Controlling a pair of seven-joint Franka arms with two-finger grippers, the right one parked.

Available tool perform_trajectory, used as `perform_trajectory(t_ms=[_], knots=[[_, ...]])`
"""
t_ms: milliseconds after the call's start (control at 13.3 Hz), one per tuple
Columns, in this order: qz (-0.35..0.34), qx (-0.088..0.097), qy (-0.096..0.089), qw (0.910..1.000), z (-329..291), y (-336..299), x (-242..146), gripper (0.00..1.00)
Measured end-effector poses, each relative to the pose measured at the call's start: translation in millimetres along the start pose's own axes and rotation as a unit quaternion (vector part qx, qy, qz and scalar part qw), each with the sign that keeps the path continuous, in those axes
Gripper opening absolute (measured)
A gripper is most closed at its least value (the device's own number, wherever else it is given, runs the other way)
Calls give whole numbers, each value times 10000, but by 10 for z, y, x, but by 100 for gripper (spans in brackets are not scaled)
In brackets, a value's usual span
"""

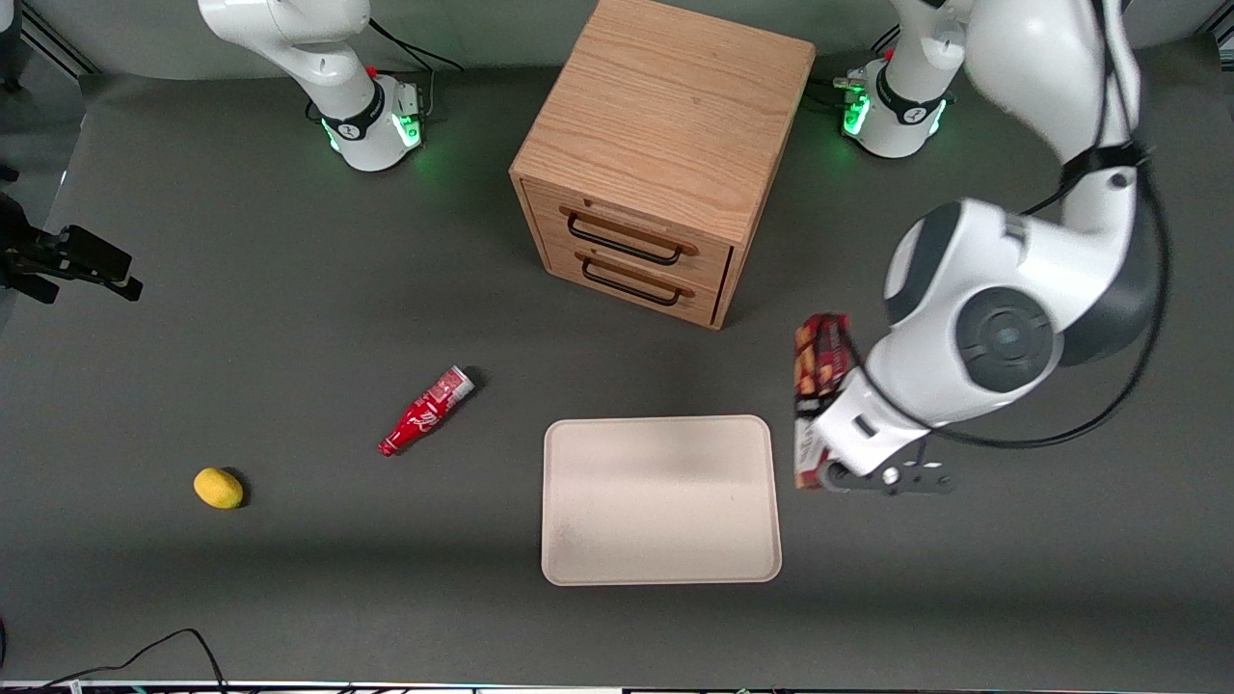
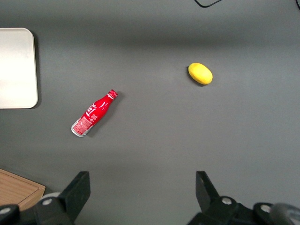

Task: Place red cookie box on tray
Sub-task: 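Carry the held box over the cream tray with the left gripper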

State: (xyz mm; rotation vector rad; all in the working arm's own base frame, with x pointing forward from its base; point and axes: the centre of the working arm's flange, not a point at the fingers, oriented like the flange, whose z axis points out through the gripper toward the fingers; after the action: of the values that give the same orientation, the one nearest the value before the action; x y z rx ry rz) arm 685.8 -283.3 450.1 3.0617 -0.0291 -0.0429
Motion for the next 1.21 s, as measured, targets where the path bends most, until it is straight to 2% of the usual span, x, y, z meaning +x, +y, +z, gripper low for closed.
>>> perform_trajectory(t_ms=[226, 301, 452, 603, 979, 1205], knots=[[-150, -166, 381, 9990, 760, 266, 276, 6], [-147, -172, 434, 9988, 973, 295, 344, 6], [-93, -12, 531, 9985, 1299, 282, 451, 6], [-30, 101, 593, 9982, 1528, 291, 493, 6], [102, 47, 760, 9970, 1710, 491, 462, 6], [96, 79, 765, 9970, 1792, 466, 475, 6]])
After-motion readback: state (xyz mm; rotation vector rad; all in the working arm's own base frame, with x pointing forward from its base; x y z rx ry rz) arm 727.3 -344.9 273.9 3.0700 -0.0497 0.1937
